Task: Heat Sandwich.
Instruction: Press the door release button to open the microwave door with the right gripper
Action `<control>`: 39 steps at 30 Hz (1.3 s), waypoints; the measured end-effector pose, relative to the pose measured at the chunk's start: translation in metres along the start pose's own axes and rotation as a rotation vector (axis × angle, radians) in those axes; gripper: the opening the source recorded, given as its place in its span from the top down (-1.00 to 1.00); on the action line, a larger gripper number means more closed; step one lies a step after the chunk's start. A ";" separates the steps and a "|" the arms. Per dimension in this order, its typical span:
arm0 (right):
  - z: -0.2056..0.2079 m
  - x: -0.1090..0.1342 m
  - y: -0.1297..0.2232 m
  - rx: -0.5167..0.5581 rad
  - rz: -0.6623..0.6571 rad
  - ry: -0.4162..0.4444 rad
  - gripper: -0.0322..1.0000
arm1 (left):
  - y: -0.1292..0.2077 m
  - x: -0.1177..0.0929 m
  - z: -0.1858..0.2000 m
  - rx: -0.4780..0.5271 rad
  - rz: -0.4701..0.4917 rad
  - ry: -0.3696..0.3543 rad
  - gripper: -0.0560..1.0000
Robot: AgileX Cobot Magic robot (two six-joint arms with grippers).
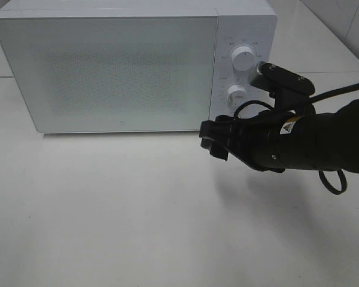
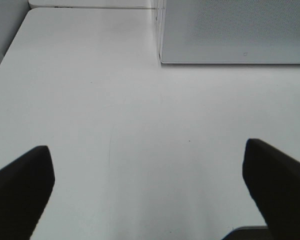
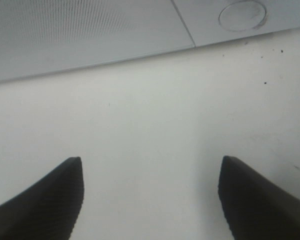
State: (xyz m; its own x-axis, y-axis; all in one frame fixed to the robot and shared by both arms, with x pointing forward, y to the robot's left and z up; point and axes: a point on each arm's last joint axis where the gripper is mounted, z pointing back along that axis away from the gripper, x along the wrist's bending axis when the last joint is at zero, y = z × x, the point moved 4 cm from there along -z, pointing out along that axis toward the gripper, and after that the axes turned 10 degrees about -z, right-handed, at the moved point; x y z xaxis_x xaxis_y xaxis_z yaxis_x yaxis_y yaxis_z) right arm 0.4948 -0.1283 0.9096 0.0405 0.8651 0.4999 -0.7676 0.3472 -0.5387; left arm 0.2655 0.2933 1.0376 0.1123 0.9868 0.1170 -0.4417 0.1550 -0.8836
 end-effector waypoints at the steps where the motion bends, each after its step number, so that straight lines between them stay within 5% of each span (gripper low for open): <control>1: 0.002 0.000 0.002 0.020 0.038 0.003 -0.48 | 0.000 0.000 0.000 0.000 0.000 0.000 -0.94; 18: 0.067 -0.002 0.031 0.352 0.469 -0.009 -0.48 | 0.000 0.000 0.000 0.000 0.000 0.000 -0.94; 39: 0.179 -0.027 0.035 0.385 0.642 0.027 -0.48 | 0.000 0.000 0.000 0.000 0.000 0.000 -0.94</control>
State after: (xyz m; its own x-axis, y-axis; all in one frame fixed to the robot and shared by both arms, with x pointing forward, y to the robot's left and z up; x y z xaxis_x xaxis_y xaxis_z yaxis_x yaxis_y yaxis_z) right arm 0.3524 -0.2043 0.9991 -0.4785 0.8656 0.1477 -0.8152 -0.3755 -0.4410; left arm 0.2655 0.2933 1.0376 0.1123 0.9868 0.1170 -0.4417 0.1550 -0.8836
